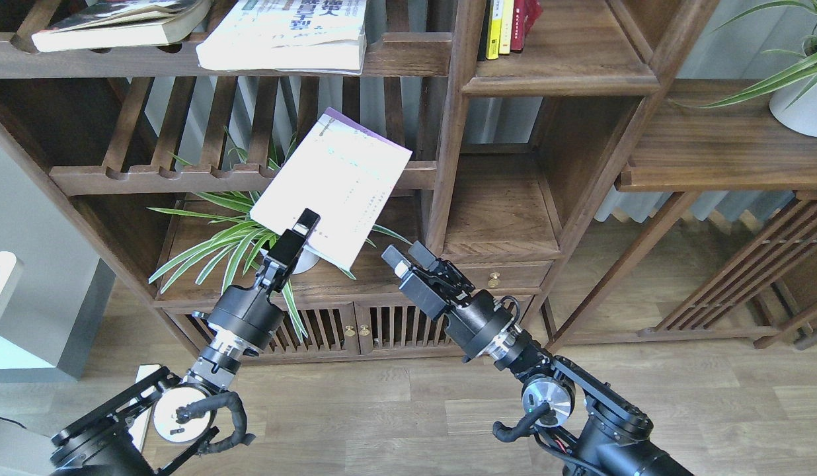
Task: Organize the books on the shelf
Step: 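Pull the white book out and tilt it toward the right gripper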
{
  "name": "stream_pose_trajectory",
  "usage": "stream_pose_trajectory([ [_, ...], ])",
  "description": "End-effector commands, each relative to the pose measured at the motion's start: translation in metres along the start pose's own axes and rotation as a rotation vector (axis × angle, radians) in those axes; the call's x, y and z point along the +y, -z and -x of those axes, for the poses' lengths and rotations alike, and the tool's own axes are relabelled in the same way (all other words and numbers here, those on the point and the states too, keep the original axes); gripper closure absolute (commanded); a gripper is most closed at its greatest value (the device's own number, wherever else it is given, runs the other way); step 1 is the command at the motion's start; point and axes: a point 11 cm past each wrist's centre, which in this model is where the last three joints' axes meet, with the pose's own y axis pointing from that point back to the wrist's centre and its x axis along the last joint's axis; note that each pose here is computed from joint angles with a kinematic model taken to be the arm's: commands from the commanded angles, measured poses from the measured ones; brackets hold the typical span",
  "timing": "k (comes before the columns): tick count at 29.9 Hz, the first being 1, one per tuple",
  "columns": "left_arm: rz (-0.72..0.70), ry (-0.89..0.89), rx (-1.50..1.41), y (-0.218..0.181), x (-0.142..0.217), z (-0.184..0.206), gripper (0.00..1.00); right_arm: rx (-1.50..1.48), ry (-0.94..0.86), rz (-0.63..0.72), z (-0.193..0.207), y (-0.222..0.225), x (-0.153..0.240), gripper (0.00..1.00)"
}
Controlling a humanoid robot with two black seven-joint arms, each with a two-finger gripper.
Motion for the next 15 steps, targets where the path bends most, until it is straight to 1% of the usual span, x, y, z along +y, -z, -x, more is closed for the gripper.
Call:
stream_pose_trajectory([
  [1,-0.017,0.011,0.012,0.007,-0.001,0.004,1.0,-0.004,-0.001,0.003,0.0,-0.001,0.0,0.0],
  [10,-0.098,-0.019,-0.029,0.006,0.009,-0.006,1.0,-0.022,0.003,-0.007,0.002,0.003,-0.004,0.0],
  [15,-0.102,-0.025,-0.044,0.001,0.011,-0.008,1.0,-0.022,0.013,-0.014,0.003,0.009,-0.01,0.0],
])
